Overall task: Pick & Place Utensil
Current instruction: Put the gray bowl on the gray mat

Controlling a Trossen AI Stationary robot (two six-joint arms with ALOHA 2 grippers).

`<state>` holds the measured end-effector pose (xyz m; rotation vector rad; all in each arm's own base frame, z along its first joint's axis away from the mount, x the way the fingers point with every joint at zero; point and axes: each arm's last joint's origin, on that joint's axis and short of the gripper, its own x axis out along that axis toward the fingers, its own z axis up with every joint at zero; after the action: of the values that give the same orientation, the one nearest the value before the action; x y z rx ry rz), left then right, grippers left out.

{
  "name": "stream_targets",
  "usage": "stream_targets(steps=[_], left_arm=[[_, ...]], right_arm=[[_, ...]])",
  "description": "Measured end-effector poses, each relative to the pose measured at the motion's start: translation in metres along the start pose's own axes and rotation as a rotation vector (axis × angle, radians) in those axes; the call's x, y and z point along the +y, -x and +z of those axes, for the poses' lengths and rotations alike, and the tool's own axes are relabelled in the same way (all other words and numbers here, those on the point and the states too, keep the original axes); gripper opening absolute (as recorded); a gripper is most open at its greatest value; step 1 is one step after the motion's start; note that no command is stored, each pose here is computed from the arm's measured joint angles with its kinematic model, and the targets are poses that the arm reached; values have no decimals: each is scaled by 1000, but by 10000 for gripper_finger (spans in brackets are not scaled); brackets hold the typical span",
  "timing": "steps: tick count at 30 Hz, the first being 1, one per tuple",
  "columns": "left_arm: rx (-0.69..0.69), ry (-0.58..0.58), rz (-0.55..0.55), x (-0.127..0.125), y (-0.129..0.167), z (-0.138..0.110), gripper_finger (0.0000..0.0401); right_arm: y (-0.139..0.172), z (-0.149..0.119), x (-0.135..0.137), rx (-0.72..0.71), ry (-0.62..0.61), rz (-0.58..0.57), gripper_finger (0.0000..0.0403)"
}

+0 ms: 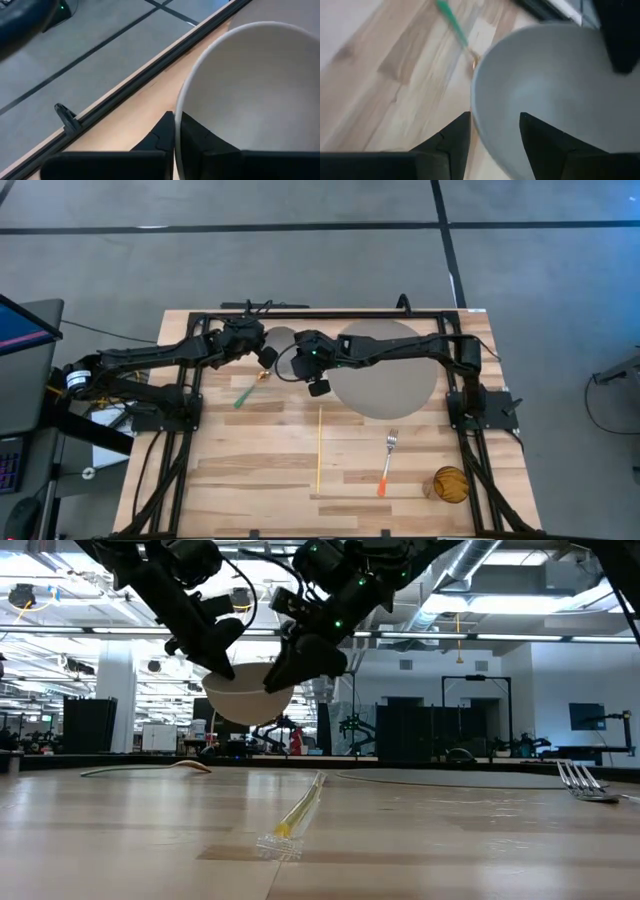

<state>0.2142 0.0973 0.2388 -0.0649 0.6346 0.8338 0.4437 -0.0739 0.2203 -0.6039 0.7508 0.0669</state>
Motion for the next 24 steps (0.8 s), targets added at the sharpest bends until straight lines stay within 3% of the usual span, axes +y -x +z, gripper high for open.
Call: stream_targets(steps=[12,24], left_arm=[[5,-2,-64,-2,0,0,16],[-20,23,-99,-3,0,3,31]], right_arm=[[2,-6,1,47,1,38,139],[2,-7,2,43,91,56,11]])
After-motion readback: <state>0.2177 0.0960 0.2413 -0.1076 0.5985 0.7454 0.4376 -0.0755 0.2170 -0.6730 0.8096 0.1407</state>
